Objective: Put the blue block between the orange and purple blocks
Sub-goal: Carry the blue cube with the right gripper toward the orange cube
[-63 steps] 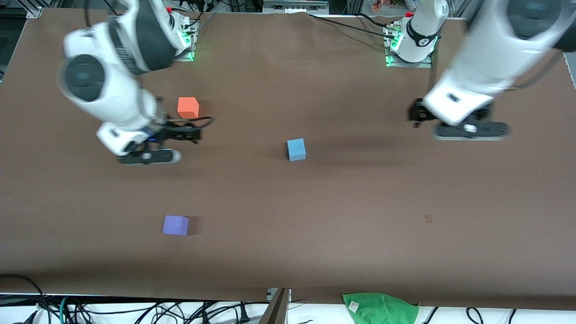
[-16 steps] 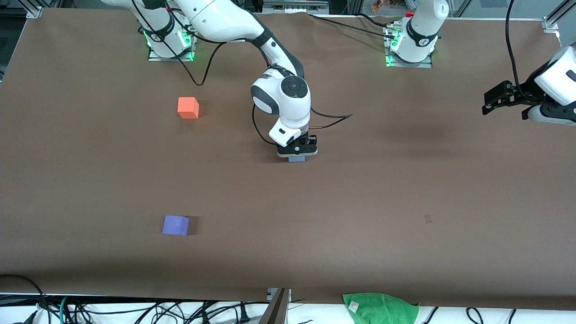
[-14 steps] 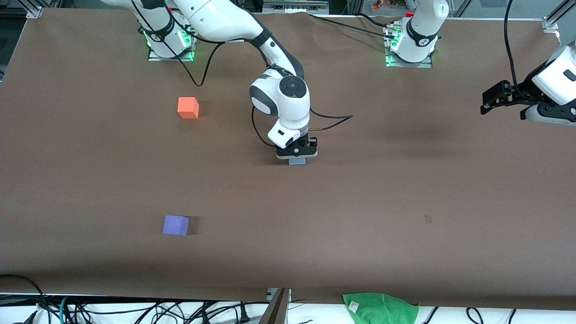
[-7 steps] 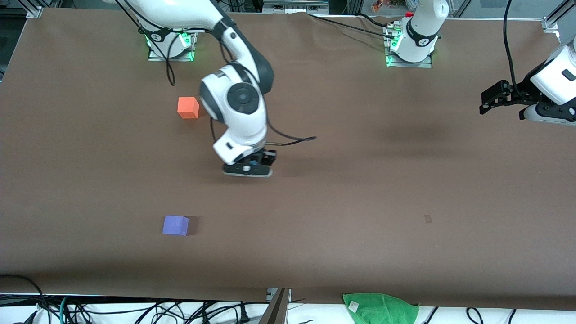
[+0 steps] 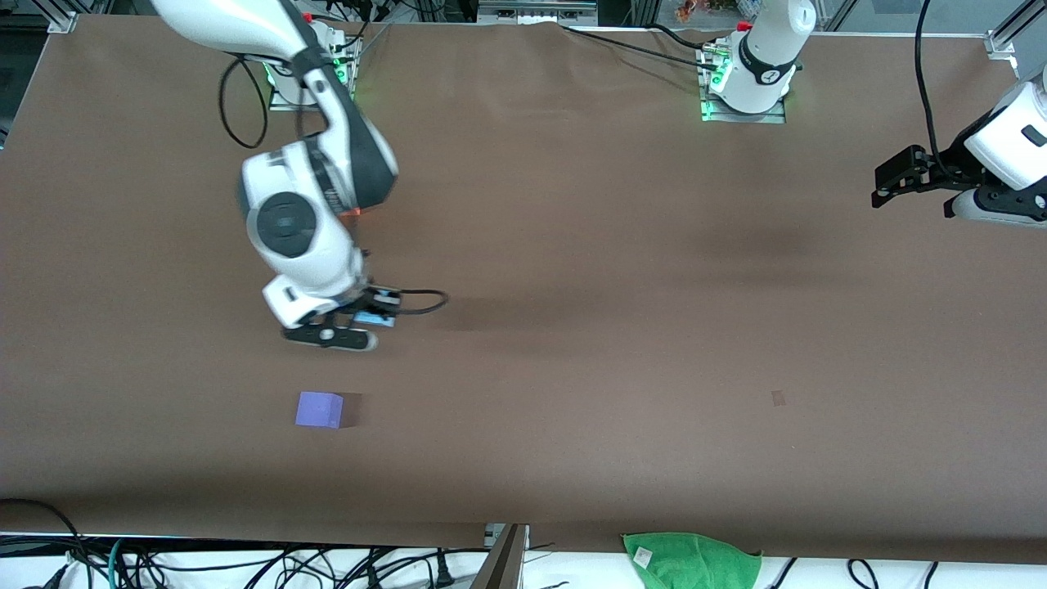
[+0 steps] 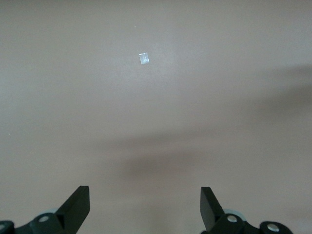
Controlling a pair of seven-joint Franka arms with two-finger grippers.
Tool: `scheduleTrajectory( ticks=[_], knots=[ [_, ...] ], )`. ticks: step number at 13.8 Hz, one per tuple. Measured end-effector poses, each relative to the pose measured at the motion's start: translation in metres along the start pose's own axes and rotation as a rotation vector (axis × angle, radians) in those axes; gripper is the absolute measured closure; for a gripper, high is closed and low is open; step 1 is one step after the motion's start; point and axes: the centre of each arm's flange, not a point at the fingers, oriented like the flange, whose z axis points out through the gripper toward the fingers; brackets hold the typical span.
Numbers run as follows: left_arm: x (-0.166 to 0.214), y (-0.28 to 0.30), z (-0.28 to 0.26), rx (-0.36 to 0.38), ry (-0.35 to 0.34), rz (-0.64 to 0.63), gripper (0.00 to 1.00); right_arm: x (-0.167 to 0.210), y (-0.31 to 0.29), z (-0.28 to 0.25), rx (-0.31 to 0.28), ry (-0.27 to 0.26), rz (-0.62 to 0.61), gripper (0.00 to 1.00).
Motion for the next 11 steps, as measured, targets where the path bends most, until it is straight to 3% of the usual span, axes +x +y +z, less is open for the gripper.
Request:
scheduleTrajectory(
  ticks=[5,11],
  knots=[
    [0.000,0.003,0.000,0.000,0.000,0.006,0.00,-0.013,0.094,0.031,-0.048,-0.086,-0.015,0.47],
    [0.000,0.004,0.000,0.000,0.000,0.007,0.00,-0.040,0.107,0.086,-0.034,-0.051,-0.029,0.47]
  ],
)
